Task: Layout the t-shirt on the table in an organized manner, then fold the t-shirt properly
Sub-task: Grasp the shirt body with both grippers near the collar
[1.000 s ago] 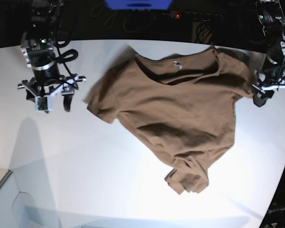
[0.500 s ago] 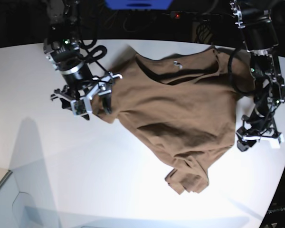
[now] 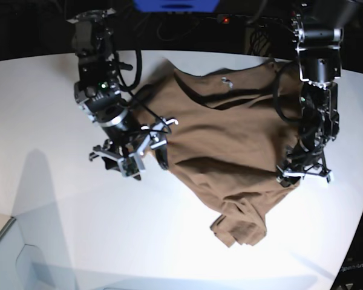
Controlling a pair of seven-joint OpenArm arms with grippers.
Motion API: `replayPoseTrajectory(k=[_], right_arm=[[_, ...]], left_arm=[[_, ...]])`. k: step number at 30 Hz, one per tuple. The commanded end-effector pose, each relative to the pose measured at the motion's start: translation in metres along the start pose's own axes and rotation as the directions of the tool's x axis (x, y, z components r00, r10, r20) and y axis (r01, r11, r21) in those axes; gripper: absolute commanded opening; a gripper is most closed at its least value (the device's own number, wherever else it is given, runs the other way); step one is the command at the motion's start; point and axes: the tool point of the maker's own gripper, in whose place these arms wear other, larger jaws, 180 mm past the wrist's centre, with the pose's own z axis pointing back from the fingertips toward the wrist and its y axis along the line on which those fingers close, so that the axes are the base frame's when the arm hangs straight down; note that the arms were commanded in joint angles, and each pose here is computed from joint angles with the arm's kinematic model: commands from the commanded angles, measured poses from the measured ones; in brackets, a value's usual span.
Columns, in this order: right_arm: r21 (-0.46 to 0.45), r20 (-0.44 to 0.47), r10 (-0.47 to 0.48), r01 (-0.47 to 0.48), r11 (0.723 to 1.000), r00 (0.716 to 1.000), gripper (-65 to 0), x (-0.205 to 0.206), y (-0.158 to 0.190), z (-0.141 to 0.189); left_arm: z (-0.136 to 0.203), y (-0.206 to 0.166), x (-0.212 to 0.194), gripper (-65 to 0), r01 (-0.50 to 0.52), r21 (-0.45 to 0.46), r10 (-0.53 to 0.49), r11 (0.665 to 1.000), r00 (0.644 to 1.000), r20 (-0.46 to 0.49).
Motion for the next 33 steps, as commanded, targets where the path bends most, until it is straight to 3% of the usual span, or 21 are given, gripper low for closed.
replayPoseTrajectory(k=[1,5,11,21,29,33], right_arm=[[0.003,0.047,-0.002,0.001,1.000,0.999,-27.0,0.014,-0.001,-0.004],[0.059,-0.011,0.001,-0.001,0.998,1.000,-27.0,-0.004,0.016,-0.021],[0.156,-0.140,0.021,0.001,0.988,0.990,-27.2,-0.048,0.049,-0.049],[0.165,-0.048,0.041,-0.033,0.986,0.998,-27.0,0.007,0.048,-0.082],[0.218,-0.169,0.048,-0.010,0.976,0.984,-27.3,-0.003,0.064,-0.134],[0.224,-0.142,0.029,0.004,0.975,0.989,-27.3,-0.008,0.067,-0.139]], left_arm=[[0.000,0.016,-0.006,-31.5,0.013,0.055,-0.011,0.998,0.999,-0.031],[0.011,0.049,-0.017,-31.5,0.041,0.109,-0.037,0.993,0.998,-0.045],[0.049,0.073,-0.009,-31.5,0.053,0.123,-0.056,0.991,0.998,0.018],[0.080,0.080,-0.022,-31.5,0.077,0.118,-0.081,0.990,0.996,0.027],[0.084,0.085,-0.030,-31.5,0.078,0.129,-0.080,0.989,0.997,0.012],[0.084,0.085,-0.030,-31.5,0.079,0.128,-0.081,0.989,0.997,0.011]])
